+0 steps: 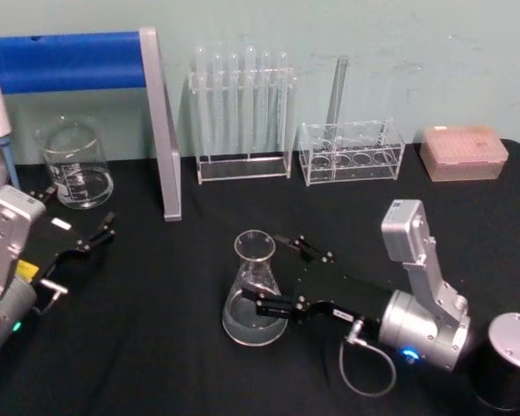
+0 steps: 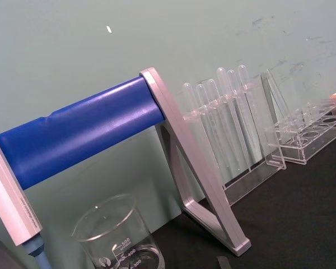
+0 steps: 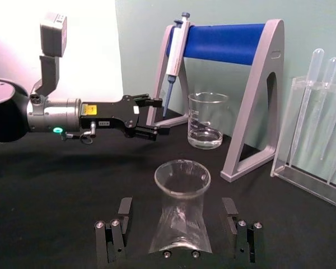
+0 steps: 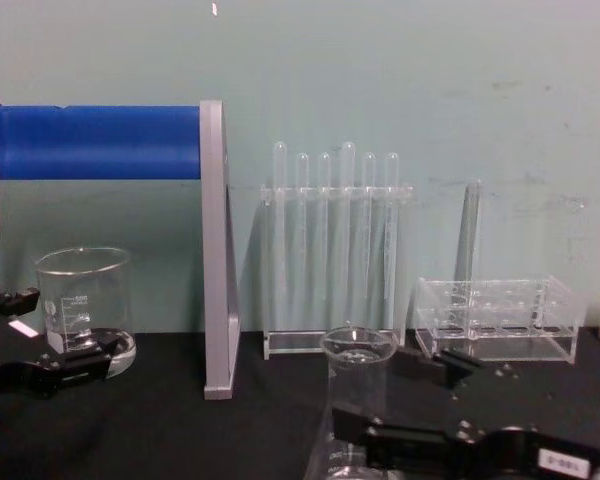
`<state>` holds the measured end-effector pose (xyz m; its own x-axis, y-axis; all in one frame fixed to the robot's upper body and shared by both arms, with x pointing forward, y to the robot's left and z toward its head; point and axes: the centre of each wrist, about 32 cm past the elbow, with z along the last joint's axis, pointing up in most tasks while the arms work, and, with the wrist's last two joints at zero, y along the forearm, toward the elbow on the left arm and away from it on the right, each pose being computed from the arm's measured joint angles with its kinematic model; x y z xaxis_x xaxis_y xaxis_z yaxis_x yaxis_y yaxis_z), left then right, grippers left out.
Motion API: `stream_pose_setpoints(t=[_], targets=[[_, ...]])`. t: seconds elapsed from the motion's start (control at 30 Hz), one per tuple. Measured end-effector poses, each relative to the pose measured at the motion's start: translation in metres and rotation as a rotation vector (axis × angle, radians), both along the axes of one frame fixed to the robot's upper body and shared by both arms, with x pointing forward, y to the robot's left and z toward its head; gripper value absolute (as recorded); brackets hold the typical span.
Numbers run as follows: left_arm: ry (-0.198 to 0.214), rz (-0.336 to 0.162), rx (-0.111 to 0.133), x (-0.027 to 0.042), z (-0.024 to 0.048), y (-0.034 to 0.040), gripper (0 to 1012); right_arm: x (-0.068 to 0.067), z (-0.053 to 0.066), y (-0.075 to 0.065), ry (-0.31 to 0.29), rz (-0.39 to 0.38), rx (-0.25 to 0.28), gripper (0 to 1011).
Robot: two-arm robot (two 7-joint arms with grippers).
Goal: Grasp the erlenmeyer flask with one hand, shake it three times, then place it back.
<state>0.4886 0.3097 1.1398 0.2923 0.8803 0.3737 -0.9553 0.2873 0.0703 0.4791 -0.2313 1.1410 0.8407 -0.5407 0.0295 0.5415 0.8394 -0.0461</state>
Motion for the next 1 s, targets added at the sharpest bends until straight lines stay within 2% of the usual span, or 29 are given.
stream_pose_setpoints(t=[0.2,0.5,0.63,0.73,0.83,1.0], targets=[[0.000,0.000,0.000,0.0000,0.0000,0.0000,1001,-0.006,0.003,-0.012,0.013,0.010,-0.013,1000],[0.000,0.000,0.000,0.0000,0.0000,0.0000,1001,-0.018,0.011,-0.041,0.025,0.002,-0.030,1000],[0.000,0.000,0.000,0.0000,0.0000,0.0000,1001,-0.018,0.014,-0.051,0.007,-0.055,-0.033,1000],[0.000,0.000,0.000,0.0000,0.0000,0.0000,1001,-0.015,0.015,-0.058,-0.011,-0.131,-0.034,1000],[0.000,0.000,0.000,0.0000,0.0000,0.0000,1001,-0.008,0.016,-0.064,-0.042,-0.248,-0.034,1000],[0.000,0.000,0.000,0.0000,0.0000,0.0000,1001,0.002,0.014,-0.065,-0.080,-0.384,-0.034,1000]])
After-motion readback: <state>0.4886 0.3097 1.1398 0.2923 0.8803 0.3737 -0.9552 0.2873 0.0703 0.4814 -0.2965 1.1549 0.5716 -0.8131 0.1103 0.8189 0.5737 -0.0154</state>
